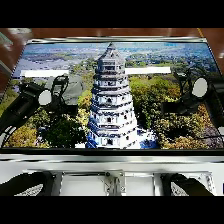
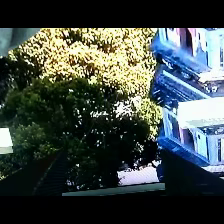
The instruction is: Fold the shirts.
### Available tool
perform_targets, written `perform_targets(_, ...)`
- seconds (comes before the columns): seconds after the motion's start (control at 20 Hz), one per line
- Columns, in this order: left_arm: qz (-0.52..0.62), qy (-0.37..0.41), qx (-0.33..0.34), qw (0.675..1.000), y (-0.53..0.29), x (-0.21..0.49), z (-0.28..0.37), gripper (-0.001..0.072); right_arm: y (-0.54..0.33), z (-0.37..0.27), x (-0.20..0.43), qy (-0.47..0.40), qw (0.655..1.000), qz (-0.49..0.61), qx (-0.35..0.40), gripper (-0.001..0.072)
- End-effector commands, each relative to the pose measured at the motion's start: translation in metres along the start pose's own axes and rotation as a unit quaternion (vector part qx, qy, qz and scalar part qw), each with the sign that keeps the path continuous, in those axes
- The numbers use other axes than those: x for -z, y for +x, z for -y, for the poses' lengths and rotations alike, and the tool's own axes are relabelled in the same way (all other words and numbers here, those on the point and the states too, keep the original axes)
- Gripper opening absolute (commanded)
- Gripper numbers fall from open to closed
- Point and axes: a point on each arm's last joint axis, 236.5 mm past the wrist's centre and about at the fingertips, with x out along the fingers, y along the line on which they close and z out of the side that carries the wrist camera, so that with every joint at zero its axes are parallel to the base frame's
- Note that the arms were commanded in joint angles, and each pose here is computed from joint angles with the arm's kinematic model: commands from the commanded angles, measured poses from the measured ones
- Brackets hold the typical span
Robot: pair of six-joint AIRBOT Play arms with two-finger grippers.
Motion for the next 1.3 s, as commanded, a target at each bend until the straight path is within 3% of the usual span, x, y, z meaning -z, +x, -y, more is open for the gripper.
perform_targets(0.0, 0.000, 0.000, 0.000, 1.000, 0.000, 0.000, 0.000, 0.0702, 0.000, 0.000, 0.000, 0.001, 1.000, 0.000, 0.000, 0.0686)
perform_targets(0.75, 0.005, -0.006, 0.002, 1.000, 0.000, -0.002, 0.001, 0.0703, -0.005, -0.003, -0.049, 0.000, 0.995, 0.104, -0.007, 0.0685)
perform_targets(1.25, 0.198, -0.006, 0.053, 0.979, -0.019, -0.092, 0.024, 0.0702, -0.007, -0.004, -0.055, -0.008, 0.993, 0.118, -0.008, 0.0684)
